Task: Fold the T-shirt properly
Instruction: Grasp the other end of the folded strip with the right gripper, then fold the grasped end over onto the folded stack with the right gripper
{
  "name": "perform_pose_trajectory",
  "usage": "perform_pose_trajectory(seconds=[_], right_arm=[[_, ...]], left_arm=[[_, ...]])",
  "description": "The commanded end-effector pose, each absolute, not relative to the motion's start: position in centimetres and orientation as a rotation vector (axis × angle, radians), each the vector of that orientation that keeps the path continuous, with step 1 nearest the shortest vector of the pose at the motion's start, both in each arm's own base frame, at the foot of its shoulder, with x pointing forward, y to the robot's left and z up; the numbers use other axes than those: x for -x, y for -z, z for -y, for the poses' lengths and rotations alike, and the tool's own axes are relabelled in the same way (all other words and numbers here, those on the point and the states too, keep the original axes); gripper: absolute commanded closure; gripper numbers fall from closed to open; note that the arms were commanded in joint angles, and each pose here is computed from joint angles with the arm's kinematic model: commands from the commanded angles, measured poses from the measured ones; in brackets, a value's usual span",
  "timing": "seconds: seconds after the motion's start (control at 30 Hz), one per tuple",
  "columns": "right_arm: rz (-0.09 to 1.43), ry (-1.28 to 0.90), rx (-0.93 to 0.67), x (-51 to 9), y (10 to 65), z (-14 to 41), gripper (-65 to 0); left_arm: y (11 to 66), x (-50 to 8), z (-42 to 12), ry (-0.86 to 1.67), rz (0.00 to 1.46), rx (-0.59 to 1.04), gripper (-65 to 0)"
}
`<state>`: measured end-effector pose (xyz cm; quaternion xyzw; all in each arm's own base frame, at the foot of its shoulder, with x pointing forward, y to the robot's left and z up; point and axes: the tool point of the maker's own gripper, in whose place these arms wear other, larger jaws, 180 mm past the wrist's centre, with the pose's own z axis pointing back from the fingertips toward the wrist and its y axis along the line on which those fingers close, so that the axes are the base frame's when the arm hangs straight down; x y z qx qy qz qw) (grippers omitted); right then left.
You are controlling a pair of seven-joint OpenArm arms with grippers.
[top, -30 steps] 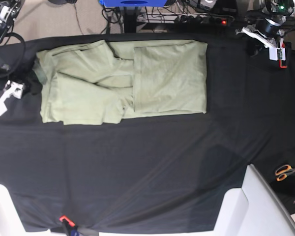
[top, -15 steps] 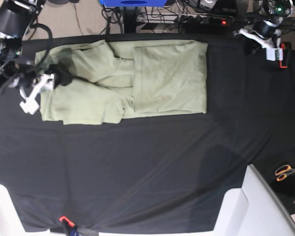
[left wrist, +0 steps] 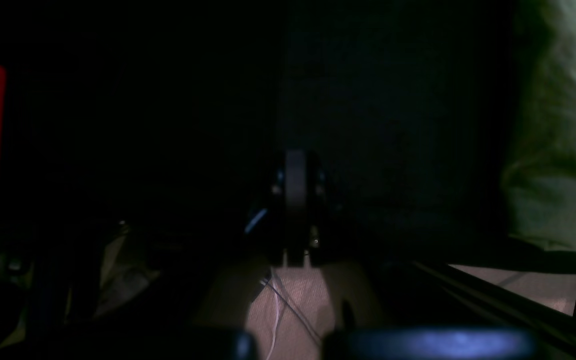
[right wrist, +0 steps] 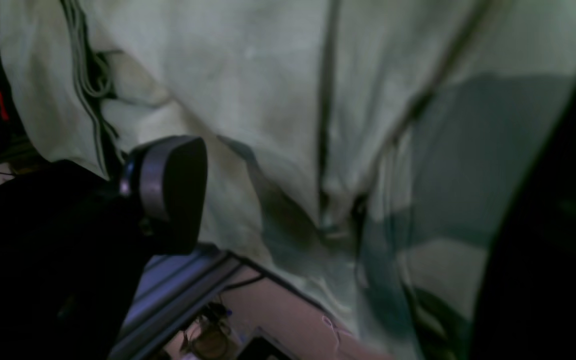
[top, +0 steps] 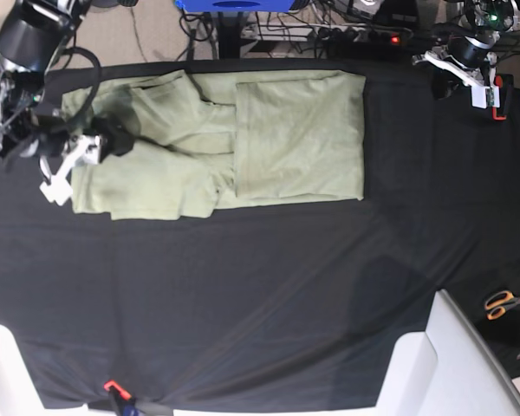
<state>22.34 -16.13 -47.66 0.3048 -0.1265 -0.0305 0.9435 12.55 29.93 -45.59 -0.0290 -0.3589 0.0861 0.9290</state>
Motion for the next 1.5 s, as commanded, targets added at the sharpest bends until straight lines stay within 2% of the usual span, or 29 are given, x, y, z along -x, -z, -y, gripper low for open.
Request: perform_pose_trajectory(seconds=[0.0, 0.17, 0.23, 0.33, 0.43, 0.47, 0.53, 0.6, 0.83, 1.07, 1.23, 1.47], right_arm=[[0.298, 0.059, -0.632, -23.8, 46.9, 16.3, -49.4], [0.313, 0.108, -0.668, -24.8, 47.7, 16.1, -49.4], [0.303, 0.127, -0.671, -24.6, 48.2, 16.5, -47.0], [0.304, 0.131, -0.678, -24.7, 48.3, 16.3, -29.7], [0.300, 0.128, -0.677, -24.7, 48.2, 16.3, -5.6], [0.300, 0.128, -0.676, -24.7, 48.2, 16.4, 0.0], [0.302, 0.127, -0.675, -24.8, 48.2, 16.4, -2.3], [0.304, 0.128, -0.655, -24.7, 48.1, 17.5, 0.0], [0.327, 0.136, -0.579, -24.7, 47.7, 21.3, -0.5], [0.515, 0.088, -0.377, -25.4, 42.9, 24.4, -0.5], [0.564, 0.079, -0.326, -26.1, 39.6, 19.6, -0.5], [0.445, 0.188, -0.365, -25.1, 40.3, 12.5, -0.5]], left_arm=[[44.8, -13.0, -30.4, -0.171, 0.766, 0.049, 0.0], [44.8, -12.8, -30.6, -0.175, 0.762, 0.046, 0.0], [44.8, -12.8, -30.6, -0.176, 0.763, 0.045, 0.0], [44.8, -12.7, -30.7, -0.177, 0.760, 0.044, 0.0], [44.8, -12.8, -30.7, -0.176, 0.760, 0.044, 0.0], [44.8, -12.8, -30.7, -0.176, 0.760, 0.044, 0.0], [44.8, -12.8, -30.6, -0.176, 0.760, 0.045, 0.0], [44.8, -12.8, -30.7, -0.176, 0.760, 0.044, 0.0], [44.7, -12.8, -30.7, -0.175, 0.763, 0.043, 0.0], [44.8, -12.9, -30.5, -0.172, 0.763, 0.047, 0.0], [44.8, -13.0, -30.5, -0.172, 0.765, 0.048, 0.0], [44.7, -12.9, -30.7, -0.174, 0.766, 0.044, 0.0]])
